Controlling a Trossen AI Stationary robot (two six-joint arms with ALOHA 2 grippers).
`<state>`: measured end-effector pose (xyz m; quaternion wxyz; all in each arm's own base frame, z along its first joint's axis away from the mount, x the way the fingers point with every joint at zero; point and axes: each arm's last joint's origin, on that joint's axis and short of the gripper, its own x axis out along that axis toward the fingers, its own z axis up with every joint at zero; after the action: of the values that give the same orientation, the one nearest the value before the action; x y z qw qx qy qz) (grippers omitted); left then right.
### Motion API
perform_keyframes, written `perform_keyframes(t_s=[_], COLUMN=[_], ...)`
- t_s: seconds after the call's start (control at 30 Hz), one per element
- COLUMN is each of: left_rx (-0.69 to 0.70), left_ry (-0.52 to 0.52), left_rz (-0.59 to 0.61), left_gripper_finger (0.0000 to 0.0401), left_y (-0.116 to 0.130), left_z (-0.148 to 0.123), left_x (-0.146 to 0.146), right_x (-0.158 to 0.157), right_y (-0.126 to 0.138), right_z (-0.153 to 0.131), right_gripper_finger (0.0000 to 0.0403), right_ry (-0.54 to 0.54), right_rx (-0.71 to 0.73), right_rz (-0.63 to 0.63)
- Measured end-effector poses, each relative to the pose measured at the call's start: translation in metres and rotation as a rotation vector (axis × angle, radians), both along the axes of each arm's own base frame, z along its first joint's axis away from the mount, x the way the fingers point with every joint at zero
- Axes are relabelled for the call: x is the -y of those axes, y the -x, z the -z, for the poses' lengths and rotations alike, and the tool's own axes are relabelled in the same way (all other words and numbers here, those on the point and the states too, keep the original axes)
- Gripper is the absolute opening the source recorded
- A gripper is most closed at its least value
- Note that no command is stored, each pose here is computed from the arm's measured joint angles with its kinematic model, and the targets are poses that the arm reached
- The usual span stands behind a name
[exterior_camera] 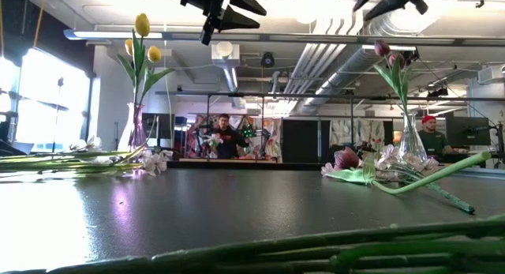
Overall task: Sort flowers into vase by color
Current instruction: Put the red flower into the top transparent vase
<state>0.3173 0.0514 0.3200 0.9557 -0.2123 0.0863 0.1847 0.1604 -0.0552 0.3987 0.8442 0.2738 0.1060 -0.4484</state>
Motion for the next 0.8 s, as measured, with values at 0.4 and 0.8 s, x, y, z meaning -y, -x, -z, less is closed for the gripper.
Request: perform_keyframes(t_s=[0.4, 0.8], left_rx=[-0.049, -0.113], left_ry=[0.028, 0.072], left_rz=[0.031, 0.067], left_gripper_finger=[0.0122, 0.0122], left_y=[0.002, 0.004], left_z=[0.005, 0.012], left_x=[-0.003, -0.001], right_x=[-0.024, -0.055], right_y=[-0.072, -0.123], right_z=[0.091, 0.175], right_gripper_finger=[0.0149, 0.0149], right_ry=[-0.415, -0.701], right_rx=[-0.242, -0.476], right_rz=[-0.253, -0.161])
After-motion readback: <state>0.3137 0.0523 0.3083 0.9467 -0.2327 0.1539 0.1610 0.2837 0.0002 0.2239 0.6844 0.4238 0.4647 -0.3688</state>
